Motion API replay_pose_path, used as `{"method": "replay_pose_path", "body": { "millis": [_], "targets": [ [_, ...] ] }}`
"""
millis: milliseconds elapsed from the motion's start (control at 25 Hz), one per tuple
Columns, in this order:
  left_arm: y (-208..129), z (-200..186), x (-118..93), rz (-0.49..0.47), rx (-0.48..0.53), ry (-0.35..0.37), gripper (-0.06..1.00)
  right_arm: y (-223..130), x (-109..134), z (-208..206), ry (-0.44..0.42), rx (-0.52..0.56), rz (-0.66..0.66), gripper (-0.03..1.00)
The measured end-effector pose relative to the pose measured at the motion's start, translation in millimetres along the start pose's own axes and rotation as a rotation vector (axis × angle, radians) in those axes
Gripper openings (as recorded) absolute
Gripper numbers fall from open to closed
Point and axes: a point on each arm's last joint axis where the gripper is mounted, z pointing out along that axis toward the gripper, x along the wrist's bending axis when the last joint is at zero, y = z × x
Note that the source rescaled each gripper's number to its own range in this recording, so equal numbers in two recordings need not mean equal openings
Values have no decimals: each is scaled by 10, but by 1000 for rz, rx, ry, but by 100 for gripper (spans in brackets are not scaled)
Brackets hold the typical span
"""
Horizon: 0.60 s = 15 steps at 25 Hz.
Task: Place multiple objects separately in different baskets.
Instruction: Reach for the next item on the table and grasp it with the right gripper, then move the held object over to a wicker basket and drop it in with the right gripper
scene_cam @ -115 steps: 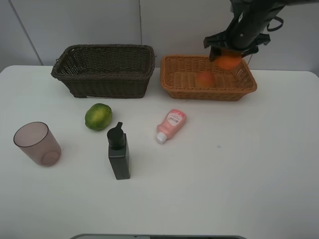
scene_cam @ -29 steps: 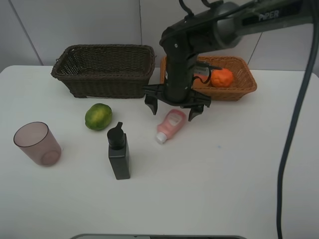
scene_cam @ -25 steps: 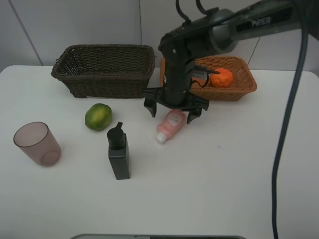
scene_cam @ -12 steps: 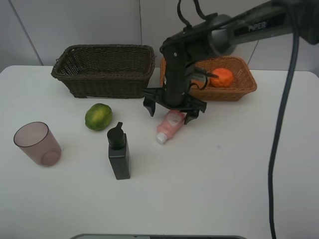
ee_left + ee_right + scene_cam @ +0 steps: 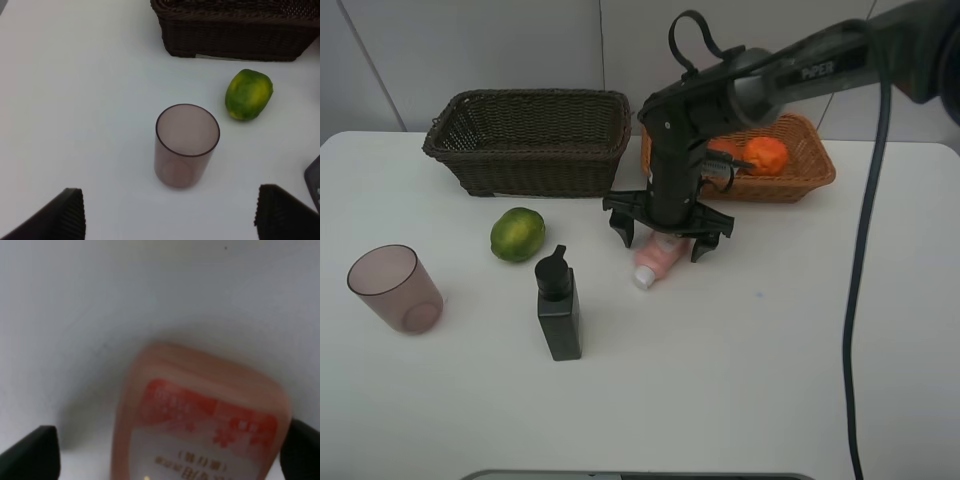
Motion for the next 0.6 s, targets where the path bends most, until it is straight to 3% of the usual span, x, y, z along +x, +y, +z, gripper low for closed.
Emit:
{"method": "replay_pose_path", "body": {
  "millis": [80, 120, 160, 240, 600],
  "targets": [
    [0, 0, 0, 0, 0, 0, 83, -1, 0, 5, -1, 1, 0, 82],
    [0, 0, 0, 0, 0, 0, 83, 0, -1, 5, -2, -1, -2, 68],
    [0, 0, 0, 0, 0, 0, 83, 0, -1, 5, -2, -1, -2, 52],
    [0, 0, 0, 0, 0, 0, 83, 0, -1, 14, -3, -2, -3, 1],
    [0, 0, 0, 0, 0, 0, 83, -5, -7, 14, -10, 4, -3, 1]
  ]
}}
